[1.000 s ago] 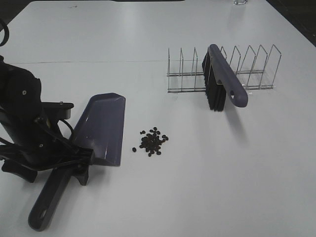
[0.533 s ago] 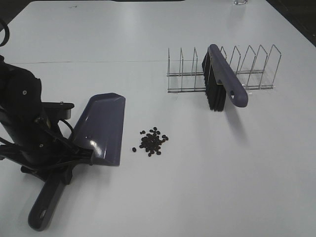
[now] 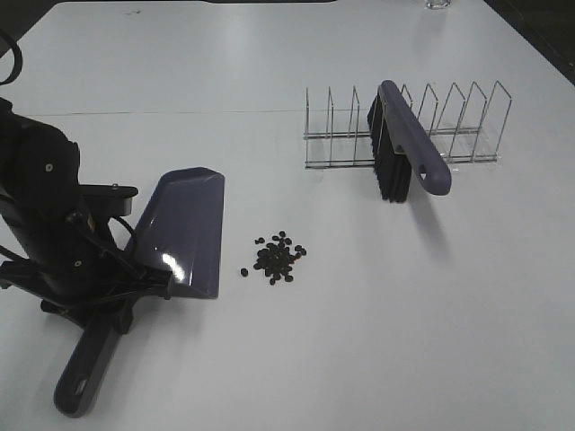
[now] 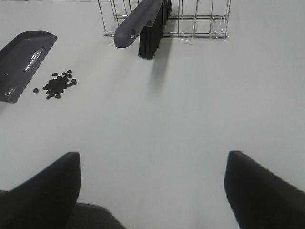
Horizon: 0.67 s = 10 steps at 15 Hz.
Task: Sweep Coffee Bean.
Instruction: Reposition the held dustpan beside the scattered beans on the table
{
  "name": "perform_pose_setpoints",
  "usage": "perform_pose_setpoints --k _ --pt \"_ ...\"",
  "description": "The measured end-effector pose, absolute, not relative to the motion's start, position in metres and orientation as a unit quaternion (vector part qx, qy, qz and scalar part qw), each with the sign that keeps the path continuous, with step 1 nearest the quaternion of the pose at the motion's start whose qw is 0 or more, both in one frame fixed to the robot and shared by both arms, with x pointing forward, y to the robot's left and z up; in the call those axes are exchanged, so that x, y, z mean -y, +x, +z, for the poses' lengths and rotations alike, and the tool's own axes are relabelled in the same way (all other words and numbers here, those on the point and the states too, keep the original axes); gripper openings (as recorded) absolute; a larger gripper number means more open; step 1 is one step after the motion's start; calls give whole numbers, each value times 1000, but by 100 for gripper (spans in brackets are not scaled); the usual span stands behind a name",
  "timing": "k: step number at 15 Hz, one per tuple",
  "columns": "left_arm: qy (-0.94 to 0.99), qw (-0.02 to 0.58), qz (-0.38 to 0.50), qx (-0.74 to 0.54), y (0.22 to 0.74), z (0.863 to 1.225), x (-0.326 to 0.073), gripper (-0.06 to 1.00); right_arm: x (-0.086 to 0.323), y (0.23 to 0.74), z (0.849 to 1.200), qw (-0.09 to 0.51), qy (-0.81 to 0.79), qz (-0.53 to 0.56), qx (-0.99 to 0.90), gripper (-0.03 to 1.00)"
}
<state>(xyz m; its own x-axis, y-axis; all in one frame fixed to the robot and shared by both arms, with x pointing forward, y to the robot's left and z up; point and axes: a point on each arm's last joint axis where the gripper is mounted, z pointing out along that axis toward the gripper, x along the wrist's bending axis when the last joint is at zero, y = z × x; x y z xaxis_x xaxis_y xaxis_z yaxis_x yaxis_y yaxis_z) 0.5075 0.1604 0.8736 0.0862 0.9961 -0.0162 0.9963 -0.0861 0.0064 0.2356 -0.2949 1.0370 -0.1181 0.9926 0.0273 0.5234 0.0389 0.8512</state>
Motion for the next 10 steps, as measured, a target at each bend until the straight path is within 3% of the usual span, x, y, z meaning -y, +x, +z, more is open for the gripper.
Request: perform_pose_setpoints --k 10 --pt "758 1 -3 -652 507 874 -161 33 295 236 1037 315 585 373 -648 73"
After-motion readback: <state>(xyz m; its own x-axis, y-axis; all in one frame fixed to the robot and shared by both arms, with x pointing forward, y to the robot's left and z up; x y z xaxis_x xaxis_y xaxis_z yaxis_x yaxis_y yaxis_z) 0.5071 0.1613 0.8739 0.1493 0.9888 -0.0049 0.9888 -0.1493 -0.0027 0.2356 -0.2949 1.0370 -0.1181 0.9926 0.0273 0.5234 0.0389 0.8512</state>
